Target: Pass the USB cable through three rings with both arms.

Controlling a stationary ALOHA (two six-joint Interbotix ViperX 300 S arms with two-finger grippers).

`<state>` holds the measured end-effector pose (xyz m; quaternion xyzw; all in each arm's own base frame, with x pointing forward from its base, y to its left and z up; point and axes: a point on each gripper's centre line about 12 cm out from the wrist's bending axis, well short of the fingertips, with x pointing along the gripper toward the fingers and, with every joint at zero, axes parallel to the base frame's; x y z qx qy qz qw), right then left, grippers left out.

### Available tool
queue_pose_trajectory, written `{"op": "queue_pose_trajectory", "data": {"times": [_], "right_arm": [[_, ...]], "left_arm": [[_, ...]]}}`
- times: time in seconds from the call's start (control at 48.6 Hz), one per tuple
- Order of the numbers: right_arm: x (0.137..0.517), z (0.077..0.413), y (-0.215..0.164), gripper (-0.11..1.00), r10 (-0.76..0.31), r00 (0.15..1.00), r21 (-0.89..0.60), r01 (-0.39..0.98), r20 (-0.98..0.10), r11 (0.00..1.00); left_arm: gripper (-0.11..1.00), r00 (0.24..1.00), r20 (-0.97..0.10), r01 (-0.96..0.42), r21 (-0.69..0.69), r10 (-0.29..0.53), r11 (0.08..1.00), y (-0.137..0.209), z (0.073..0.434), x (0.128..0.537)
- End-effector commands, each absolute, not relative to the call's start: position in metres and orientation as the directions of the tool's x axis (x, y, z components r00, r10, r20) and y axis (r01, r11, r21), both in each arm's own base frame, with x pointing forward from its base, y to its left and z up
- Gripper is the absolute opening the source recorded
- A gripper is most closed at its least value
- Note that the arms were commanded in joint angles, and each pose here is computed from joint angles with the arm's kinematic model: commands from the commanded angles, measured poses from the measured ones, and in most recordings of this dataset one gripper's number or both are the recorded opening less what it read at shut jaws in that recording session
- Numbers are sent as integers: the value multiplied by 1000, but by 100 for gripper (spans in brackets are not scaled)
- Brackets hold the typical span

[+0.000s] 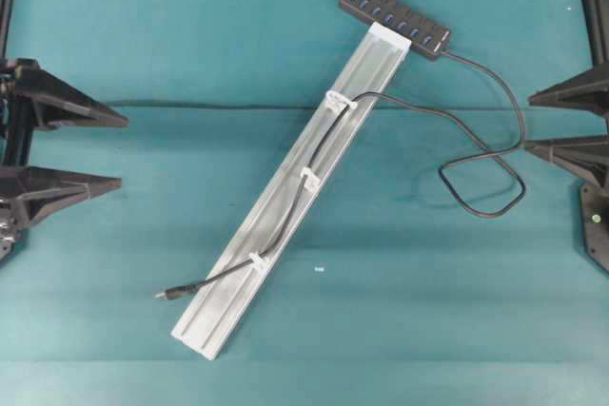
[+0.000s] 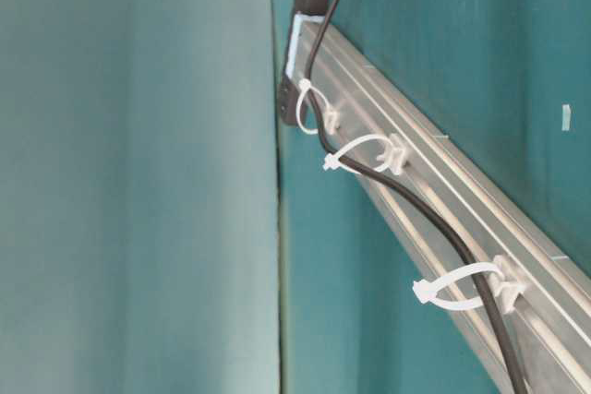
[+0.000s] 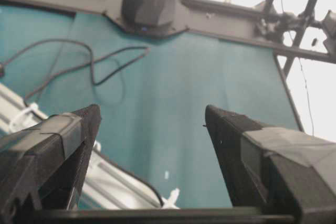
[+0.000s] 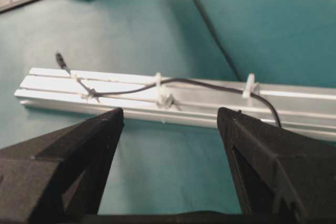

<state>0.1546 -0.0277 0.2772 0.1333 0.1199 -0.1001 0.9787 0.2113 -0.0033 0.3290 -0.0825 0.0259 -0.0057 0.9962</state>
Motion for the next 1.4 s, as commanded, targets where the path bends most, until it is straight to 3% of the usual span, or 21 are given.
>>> {"op": "queue_pose_trajectory", "data": {"times": [0.0, 1.377], "right_arm": [[154, 284, -27, 82, -161, 958, 241, 218, -236, 946], [147, 297, -26, 82, -169, 969, 238, 209, -180, 948]], "left_arm": [[88, 1000, -18, 10, -157, -13, 987, -3, 338, 210], [88, 1000, 23, 17, -160, -13, 987, -3, 347, 205]]}}
